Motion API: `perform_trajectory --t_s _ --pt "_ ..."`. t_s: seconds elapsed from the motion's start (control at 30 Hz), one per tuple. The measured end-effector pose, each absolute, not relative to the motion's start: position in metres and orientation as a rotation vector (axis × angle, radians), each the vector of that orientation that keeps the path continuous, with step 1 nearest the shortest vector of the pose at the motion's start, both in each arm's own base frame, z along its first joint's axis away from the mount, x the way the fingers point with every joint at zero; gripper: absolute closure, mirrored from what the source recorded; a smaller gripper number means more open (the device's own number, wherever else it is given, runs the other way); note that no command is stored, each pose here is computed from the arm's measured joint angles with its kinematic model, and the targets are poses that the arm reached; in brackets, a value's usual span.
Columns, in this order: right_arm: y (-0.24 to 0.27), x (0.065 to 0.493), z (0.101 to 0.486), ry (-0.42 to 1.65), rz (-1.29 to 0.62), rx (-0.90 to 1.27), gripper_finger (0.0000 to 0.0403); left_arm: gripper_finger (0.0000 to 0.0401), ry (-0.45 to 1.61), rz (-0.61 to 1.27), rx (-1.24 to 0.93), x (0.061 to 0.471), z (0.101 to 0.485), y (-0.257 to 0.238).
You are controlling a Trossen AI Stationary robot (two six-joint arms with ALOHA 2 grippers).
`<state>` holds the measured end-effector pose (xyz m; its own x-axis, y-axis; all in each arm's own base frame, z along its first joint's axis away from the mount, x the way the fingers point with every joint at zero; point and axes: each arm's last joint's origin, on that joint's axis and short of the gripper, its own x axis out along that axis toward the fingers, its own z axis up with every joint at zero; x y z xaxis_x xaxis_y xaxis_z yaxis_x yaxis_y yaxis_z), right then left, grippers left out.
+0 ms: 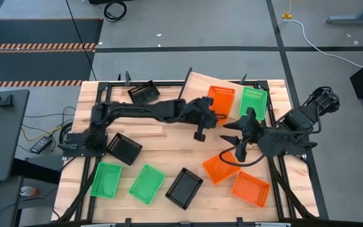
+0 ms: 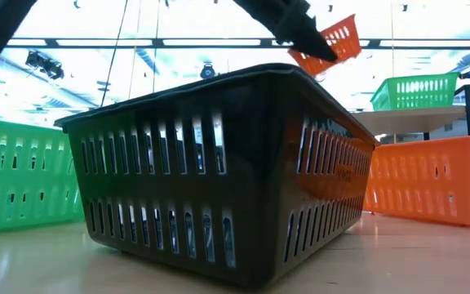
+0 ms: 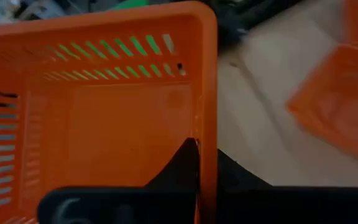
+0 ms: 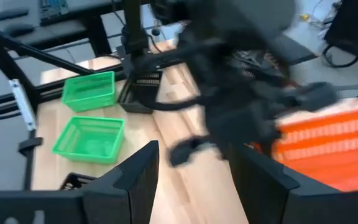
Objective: Stack baskets on shelf by color
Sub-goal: Put the top orange bin on the shelf
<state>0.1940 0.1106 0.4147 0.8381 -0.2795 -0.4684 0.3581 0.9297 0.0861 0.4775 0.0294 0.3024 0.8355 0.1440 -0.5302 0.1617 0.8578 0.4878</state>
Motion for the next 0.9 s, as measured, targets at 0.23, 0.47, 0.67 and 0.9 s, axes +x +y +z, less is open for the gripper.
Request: perform_trajectory --t_s 0.23,0.47,0.67,0.9 --pt "0.111 0.190 0.417 0.483 -0.292 0.204 0.0204 0.0396 0.592 -0.009 0.530 0.496 0.291 0.057" --pt "0.112 0.191 0.416 0.490 -0.286 0.208 0.0204 0.0395 0.632 0.022 0.522 0.504 0.269 0.080" --pt "0.113 0.192 0.415 0.496 -0.285 0.211 0.0204 0.0375 0.633 0.033 0.518 0.507 0.260 0.087" --pt "0.114 0.194 0.414 0.505 -0.279 0.223 0.0204 0.0337 0.587 0.044 0.524 0.509 0.264 0.086"
